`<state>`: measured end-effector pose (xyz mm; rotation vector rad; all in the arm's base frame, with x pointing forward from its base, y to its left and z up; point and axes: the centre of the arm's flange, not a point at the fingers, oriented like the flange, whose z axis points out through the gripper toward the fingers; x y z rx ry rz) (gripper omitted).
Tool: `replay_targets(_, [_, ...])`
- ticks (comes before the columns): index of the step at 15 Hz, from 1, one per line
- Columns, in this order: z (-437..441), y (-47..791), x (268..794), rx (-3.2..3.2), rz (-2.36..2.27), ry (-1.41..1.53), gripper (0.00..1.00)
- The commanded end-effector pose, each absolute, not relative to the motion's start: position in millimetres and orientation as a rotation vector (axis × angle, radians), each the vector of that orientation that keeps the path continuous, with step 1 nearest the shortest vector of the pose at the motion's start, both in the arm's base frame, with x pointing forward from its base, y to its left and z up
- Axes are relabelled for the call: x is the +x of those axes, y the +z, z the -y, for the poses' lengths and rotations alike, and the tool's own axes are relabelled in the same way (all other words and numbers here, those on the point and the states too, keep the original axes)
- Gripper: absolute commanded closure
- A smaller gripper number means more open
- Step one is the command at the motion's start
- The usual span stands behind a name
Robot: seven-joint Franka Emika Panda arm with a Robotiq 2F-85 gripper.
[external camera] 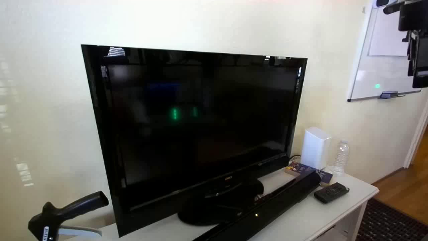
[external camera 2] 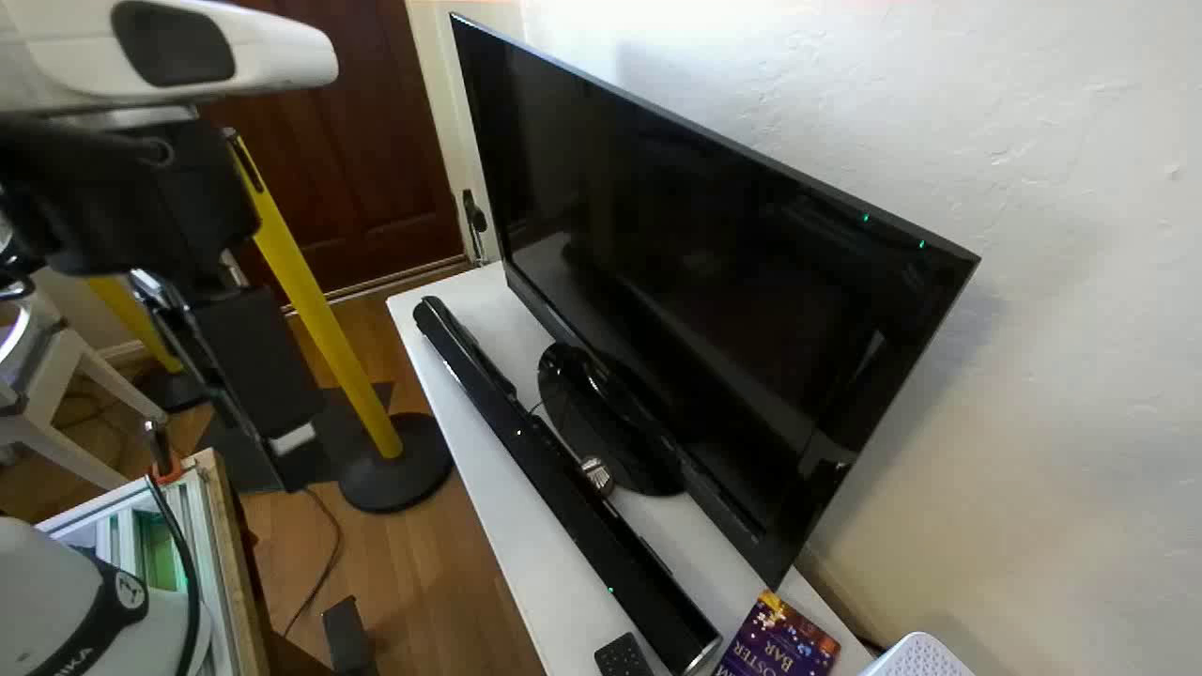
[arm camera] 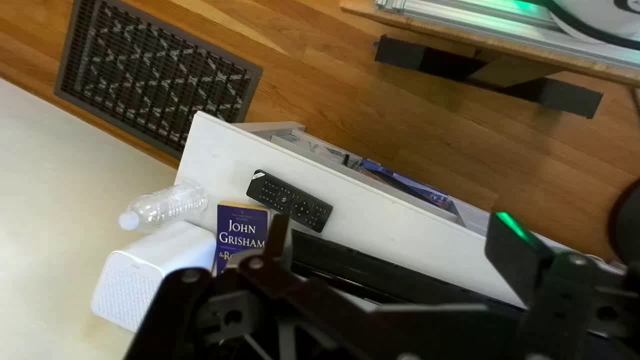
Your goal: Press a button on the speaker
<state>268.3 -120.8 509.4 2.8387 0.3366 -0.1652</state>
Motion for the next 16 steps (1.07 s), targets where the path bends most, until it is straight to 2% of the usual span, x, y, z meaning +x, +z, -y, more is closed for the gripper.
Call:
replay_targets(1, [121, 509, 268, 2.839, -0.337, -0.165, 0.00])
replay_targets(7, [117, 506, 273, 2.849, -0.364, -0.165, 0.00])
replay_targets(12, [42, 466, 311, 2.880, -0.538, -0.164, 0.00])
replay_targets(16, [-16, 426, 349, 2.973, -0.212, -0.105, 0.00])
